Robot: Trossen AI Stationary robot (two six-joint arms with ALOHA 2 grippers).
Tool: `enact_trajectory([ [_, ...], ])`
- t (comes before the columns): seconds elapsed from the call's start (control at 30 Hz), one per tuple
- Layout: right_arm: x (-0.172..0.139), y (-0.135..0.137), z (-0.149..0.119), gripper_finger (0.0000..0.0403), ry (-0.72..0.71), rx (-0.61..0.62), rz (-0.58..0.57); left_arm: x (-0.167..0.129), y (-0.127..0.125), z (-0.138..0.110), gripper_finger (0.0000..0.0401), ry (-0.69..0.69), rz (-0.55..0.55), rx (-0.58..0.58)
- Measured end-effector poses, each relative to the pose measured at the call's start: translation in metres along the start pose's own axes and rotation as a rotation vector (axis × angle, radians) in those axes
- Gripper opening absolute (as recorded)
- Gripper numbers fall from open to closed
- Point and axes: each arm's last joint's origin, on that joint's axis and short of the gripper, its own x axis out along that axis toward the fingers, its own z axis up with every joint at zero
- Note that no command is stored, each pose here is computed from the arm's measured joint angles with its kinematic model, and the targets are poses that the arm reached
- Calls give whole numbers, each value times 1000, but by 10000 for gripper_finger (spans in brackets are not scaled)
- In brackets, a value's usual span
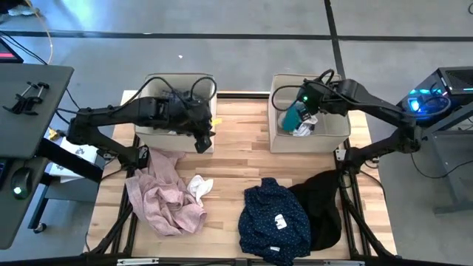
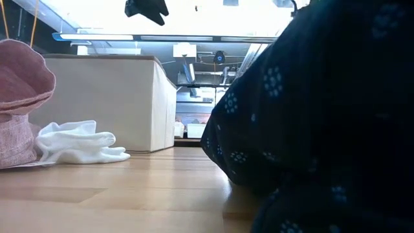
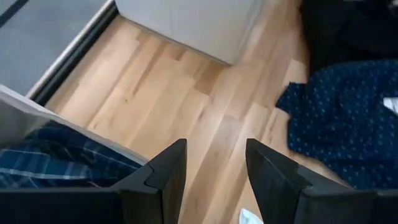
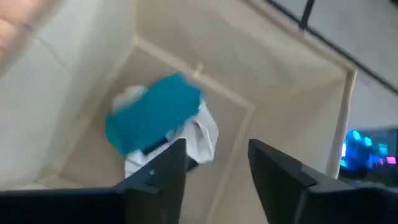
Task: Sort clothes
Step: Put the blue sock into the right laundry organizer, then put the white cloth into the right laundry organizer
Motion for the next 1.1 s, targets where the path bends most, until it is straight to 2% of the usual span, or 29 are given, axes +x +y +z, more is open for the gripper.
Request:
enact_trajectory([
  [0.17, 13, 10, -4, 192, 46, -27, 93, 10, -16, -20, 151, 61, -4, 11],
  [0.3, 12, 29, -5, 194, -16, -80, 199, 28, -33, -50, 151, 156, -23, 23],
  [0.47, 4, 49, -5, 194, -136, -157, 301, 49, -56, -89, 151, 270, -142, 7],
  [0.6, -2, 57, -5, 194, -195, -212, 342, 60, -73, -120, 151, 348, -268, 63],
  [0.73, -4, 59, -6, 194, -208, -247, 348, 72, -77, -152, 151, 391, -252, 122],
  [0.87, -4, 59, -6, 194, -208, -244, 349, 90, -70, -179, 151, 400, -190, 37],
  [1.0, -5, 61, -7, 194, -201, -254, 376, 108, -65, -199, 143, 407, -252, -87],
  [1.1, -10, 67, -10, 194, -203, -274, 440, 117, -60, -208, 108, 427, -274, -134],
])
